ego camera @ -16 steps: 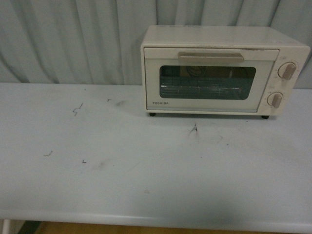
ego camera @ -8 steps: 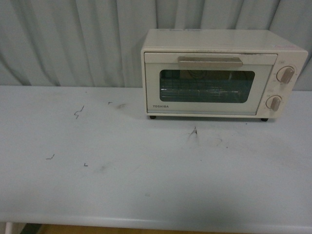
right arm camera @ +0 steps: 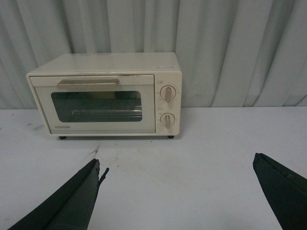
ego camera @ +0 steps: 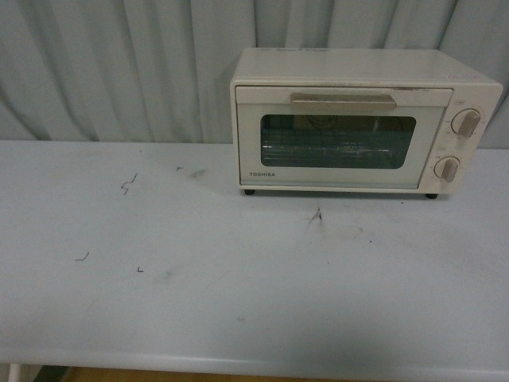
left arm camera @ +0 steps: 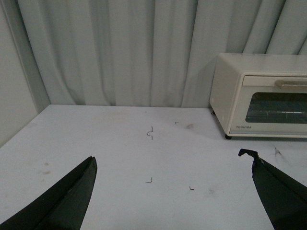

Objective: Open oven

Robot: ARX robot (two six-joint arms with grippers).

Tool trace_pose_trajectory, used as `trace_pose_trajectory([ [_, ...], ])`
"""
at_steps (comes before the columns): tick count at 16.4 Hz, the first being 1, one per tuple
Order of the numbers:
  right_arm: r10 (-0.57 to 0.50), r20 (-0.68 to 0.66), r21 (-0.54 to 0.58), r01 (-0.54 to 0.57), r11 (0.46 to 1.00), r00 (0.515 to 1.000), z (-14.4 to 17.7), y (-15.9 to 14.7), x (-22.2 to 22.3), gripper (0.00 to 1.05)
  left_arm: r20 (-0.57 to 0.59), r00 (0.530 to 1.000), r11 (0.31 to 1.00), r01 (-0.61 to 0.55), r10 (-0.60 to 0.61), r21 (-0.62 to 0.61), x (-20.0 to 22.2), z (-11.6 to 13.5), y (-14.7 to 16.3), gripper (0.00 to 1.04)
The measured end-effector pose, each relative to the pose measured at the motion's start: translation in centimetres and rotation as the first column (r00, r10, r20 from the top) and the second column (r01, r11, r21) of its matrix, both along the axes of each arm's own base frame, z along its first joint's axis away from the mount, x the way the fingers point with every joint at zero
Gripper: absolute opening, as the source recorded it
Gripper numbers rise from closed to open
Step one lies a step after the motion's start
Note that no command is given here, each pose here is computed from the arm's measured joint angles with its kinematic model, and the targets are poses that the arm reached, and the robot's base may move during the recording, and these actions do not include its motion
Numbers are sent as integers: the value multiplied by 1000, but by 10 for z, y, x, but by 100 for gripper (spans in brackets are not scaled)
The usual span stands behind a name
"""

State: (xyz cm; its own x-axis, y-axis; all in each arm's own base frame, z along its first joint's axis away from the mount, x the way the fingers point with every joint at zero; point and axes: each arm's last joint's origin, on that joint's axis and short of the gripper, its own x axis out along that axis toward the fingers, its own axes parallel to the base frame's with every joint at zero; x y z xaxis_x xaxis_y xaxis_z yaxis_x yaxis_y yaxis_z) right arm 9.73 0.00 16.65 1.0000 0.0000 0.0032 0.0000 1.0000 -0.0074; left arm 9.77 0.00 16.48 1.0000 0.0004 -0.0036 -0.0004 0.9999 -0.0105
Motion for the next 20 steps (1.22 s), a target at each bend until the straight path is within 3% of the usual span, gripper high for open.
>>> trace_pose_trajectory([
  [20, 0, 0, 0, 0, 1000, 1000, 0, 0, 0, 98, -1, 1000, 1000, 0, 0, 0, 0, 0, 0, 98],
])
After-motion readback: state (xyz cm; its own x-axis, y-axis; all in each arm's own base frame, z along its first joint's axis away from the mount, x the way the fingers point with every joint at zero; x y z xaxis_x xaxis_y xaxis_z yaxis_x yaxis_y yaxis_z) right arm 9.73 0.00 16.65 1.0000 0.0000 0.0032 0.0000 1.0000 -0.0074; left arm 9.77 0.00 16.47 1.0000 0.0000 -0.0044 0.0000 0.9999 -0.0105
